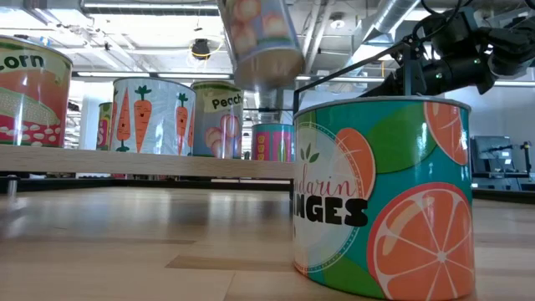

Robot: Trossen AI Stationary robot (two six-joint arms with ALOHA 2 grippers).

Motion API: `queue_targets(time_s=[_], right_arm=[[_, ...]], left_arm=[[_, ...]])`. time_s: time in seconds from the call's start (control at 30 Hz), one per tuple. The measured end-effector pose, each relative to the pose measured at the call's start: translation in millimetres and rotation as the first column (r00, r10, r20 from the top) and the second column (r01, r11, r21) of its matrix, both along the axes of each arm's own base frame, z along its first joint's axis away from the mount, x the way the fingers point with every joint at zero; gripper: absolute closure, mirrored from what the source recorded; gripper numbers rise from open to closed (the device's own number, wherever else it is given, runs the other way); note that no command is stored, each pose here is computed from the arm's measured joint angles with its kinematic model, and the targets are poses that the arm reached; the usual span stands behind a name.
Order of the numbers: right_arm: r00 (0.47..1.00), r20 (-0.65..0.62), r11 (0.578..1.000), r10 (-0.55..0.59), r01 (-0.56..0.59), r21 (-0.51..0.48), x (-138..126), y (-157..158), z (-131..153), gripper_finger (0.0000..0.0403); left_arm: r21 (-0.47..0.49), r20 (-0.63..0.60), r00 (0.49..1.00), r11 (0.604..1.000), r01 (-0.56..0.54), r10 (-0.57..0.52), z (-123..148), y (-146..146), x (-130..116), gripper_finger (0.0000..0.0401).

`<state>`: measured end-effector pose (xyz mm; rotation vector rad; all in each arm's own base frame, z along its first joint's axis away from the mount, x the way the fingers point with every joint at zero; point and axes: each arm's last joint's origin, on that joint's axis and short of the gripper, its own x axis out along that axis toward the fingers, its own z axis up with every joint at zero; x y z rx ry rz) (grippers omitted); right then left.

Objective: Pick and place cans onto a shelf
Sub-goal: Put the canned peaches on the shelf

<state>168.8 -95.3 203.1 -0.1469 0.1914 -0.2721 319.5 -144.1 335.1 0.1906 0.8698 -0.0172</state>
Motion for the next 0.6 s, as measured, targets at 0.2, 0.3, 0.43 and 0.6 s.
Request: queue_targets(time_s=[0.2, 0.3, 0.43, 0.6], right_arm=[[1.0, 0.0, 1.0, 0.0, 0.0, 0.0, 0, 0, 0, 0.0396], [1.0, 0.001, 1.0, 0.0, 0.0, 0.0, 0, 0, 0, 0.0396], [1.0, 0.004, 1.0, -0.001, 0.001, 0.006, 0, 0, 0, 0.0396], [1.0, 0.003, 1.0, -0.001, 0.001, 0.006, 0, 0, 0, 0.0396]], left_arm=[[0.004, 0.002, 0.999, 0.999, -0.044, 0.044, -15, 2, 4, 0.0401], [0.023, -0.005, 0.998, 0.998, -0.057, 0.057, -25, -3, 11, 0.0401], [0.048, -0.057, 0.997, 0.997, -0.054, 0.057, -46, -9, 21, 0.0401], [0.04, -0.073, 0.995, 0.997, -0.067, 0.069, -52, -6, 26, 0.0401]])
